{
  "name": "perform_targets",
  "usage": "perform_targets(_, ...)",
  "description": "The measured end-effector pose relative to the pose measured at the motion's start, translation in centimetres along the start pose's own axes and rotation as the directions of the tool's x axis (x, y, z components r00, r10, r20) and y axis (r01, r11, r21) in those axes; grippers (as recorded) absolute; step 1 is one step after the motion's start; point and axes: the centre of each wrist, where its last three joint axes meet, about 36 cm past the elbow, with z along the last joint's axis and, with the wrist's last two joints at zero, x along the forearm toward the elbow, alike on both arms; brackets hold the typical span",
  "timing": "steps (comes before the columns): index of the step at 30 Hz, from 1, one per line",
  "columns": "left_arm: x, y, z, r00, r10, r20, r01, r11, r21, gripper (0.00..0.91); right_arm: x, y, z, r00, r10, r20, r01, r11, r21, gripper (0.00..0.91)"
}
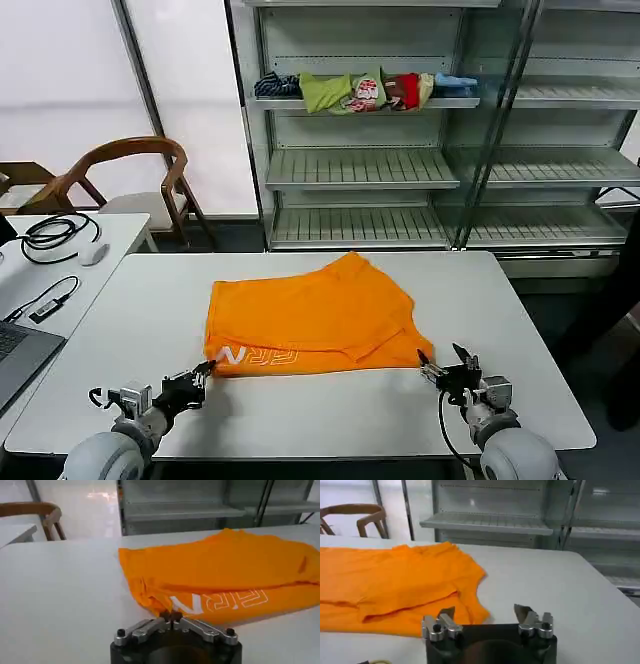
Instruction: Fold and organize the clothes.
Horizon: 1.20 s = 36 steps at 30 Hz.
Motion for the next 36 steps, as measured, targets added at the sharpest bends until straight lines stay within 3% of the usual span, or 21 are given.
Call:
perform_targets(18, -0.7, 0.6, -0.2, 1.000, -0.002, 0.000, 0.002, 1.000, -0.010, 0.020, -1.8, 1.6, 1.0, 0.999, -0.023, -0.036, 0.023, 1.000, -0.021, 0.907)
perform_targets(19, -0.7, 0.6, -0.2, 1.000, -0.002, 0.001, 0.002, 1.000, -0.010, 0.020, -1.9, 1.7, 1.1, 0.999, -0.025, -0.041, 0.024, 0.999, -0.023, 0.836)
perform_targets(20, -0.7, 0.6, -0.2, 1.000, -0.001, 0.001, 0.001, 1.000, -0.009, 0.020, -1.9, 1.8, 1.2, 0.999, -0.027, -0.044, 0.026, 0.999, -0.024, 0.282)
perform_targets(21, -0.7, 0.6, -0.2, 1.000, -0.001, 0.001, 0.001, 1.000, -0.008, 0.020, -2.0, 2.0, 1.3, 0.998, -0.029, -0.047, 0.028, 0.999, -0.027, 0.030)
perform_targets(22, -0.7, 0.6, -0.2, 1.000, 0.000, 0.000, 0.000, 1.000, -0.008, 0.020, -2.0, 2.1, 1.3, 0.998, -0.033, -0.049, 0.031, 0.999, -0.030, 0.000)
perform_targets(36, -0.6, 0.5, 0.0, 1.000, 0.000, -0.001, 0.000, 1.000, -0.013, 0.020, -2.6, 2.3, 1.4, 0.996, -0.059, -0.060, 0.056, 0.997, -0.058, 0.000)
